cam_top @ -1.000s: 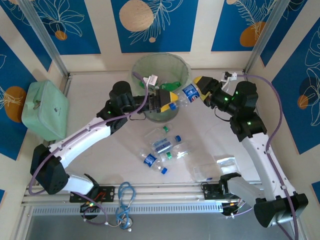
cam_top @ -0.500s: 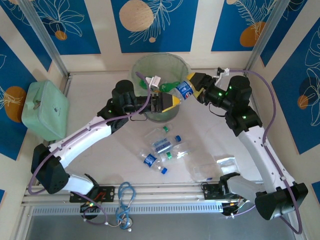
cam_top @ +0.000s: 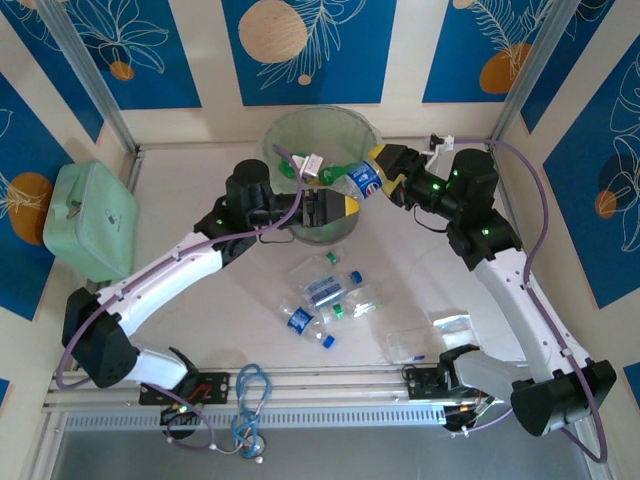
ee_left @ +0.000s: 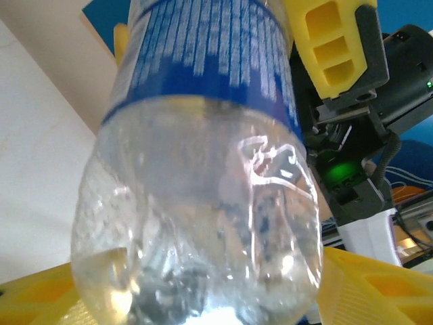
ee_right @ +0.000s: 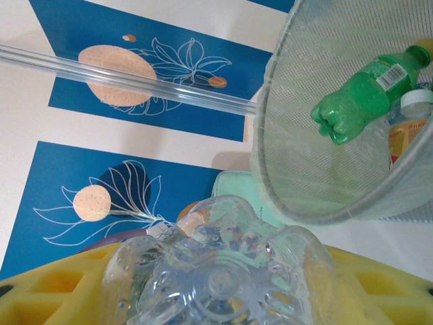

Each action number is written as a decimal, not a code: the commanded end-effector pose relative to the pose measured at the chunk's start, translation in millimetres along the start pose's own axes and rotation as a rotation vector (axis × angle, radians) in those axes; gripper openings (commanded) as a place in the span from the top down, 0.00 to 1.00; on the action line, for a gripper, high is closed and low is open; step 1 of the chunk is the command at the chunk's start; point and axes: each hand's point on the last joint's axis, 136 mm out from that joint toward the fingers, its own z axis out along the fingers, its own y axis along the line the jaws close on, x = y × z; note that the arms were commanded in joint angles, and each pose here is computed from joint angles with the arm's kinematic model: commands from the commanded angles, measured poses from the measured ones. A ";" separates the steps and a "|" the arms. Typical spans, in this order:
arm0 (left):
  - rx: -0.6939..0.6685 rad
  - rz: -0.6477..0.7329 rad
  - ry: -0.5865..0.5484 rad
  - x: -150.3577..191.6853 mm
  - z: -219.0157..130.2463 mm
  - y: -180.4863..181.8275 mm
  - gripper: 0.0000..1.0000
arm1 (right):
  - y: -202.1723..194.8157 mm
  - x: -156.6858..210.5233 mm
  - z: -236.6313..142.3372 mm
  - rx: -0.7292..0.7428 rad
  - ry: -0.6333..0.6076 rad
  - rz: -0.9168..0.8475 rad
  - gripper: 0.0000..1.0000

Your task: Put the plastic bottles in the bin

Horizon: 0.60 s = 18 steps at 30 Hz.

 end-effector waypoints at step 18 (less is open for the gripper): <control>0.058 0.109 -0.098 -22.0 -12.4 -30.6 0.40 | -5.3 8.6 3.3 0.028 0.019 0.025 0.49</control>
